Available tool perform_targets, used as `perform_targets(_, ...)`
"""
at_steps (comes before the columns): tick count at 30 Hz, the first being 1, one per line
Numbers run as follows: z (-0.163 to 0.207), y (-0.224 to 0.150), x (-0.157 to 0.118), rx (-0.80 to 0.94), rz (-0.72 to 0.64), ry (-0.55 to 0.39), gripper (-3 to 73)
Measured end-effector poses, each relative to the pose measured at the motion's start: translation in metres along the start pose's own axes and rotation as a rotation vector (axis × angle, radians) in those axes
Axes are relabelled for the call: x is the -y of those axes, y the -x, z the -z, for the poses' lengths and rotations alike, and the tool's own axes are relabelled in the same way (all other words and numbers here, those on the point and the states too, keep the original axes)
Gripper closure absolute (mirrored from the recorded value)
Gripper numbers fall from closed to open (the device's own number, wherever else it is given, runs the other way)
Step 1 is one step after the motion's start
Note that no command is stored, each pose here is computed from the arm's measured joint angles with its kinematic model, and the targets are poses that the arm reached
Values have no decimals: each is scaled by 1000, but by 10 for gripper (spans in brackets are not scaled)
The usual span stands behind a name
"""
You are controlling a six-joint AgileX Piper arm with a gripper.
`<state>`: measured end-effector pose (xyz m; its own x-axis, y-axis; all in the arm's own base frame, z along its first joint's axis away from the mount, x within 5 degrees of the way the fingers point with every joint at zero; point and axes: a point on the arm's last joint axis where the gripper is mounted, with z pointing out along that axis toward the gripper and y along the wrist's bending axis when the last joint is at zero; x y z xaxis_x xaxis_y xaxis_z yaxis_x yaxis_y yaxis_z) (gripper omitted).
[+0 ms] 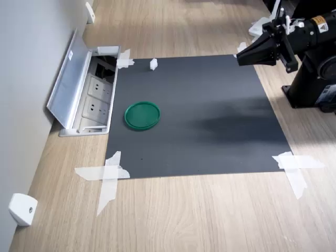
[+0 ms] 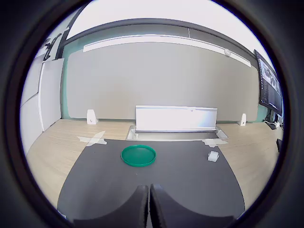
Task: Grasp a white terminal and put it on the green lid.
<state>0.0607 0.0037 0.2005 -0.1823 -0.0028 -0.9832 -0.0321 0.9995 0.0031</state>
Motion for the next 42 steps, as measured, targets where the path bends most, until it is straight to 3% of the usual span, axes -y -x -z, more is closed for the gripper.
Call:
perform_targets(26,1,6,-1,-14,12,7,704)
perform_targets(33,-8,22,-2,-197,30,35,704)
perform_targets(42,-39,61,4,-384,152,21,704)
